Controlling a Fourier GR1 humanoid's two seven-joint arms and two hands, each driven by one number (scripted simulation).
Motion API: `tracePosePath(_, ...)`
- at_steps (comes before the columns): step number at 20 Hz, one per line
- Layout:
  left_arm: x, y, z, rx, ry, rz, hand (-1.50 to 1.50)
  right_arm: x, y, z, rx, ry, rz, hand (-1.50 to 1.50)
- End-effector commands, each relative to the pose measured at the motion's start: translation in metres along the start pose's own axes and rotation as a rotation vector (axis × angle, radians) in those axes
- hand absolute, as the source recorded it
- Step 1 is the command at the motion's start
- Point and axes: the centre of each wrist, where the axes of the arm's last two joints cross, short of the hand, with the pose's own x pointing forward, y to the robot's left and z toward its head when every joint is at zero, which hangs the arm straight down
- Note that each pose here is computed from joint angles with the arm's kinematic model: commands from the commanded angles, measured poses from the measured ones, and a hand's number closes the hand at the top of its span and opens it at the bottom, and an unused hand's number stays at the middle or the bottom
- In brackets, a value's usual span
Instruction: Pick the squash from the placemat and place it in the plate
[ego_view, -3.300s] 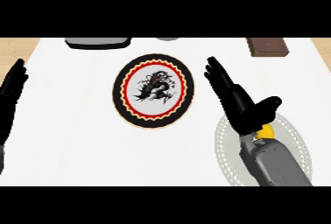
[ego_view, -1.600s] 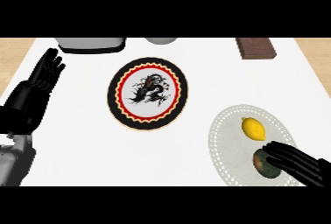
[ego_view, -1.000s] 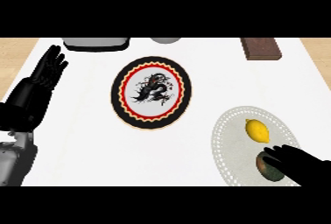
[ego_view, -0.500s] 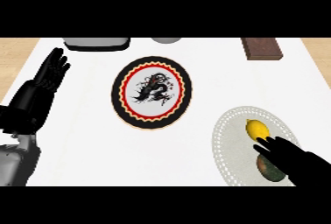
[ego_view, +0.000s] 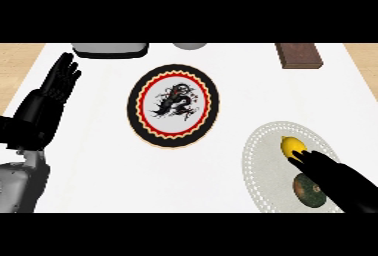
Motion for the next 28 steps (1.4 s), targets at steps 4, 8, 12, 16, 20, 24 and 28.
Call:
tracePosePath(4, 0.011, -0.011, -0.004, -0.011, 0.000, -0.001, 0.00, 0.018, 0.015, -0.045, 0.084, -0.002, 0.026, -1.50)
tracePosePath(8, -0.013, -0.004, 0.011, -0.010, -0.002, -0.001, 0.00, -0.001, 0.037, -0.029, 0.074, 0.033, 0.024, -1.50)
tracePosePath(12, -0.003, 0.012, -0.007, 0.004, -0.011, -0.015, 0.00, -0.011, 0.041, -0.043, 0.071, 0.079, 0.091, -1.50)
tracePosePath(16, 0.014, 0.006, -0.011, 0.002, 0.001, -0.002, 0.00, -0.009, 0.055, -0.039, -0.127, -0.082, 0.021, 1.50)
tracePosePath(20, -0.005, -0.008, 0.006, -0.007, -0.014, -0.001, 0.00, -0.001, 0.040, -0.051, -0.245, -0.066, 0.062, 1.50)
tracePosePath(24, 0.002, -0.004, 0.001, -0.015, 0.000, 0.006, 0.00, -0.016, 0.000, -0.078, -0.372, -0.108, 0.085, 1.50)
tracePosePath(28, 0.011, -0.024, -0.013, -0.108, -0.079, 0.017, 0.00, -0.077, -0.091, -0.091, -0.418, -0.002, 0.040, 1.50)
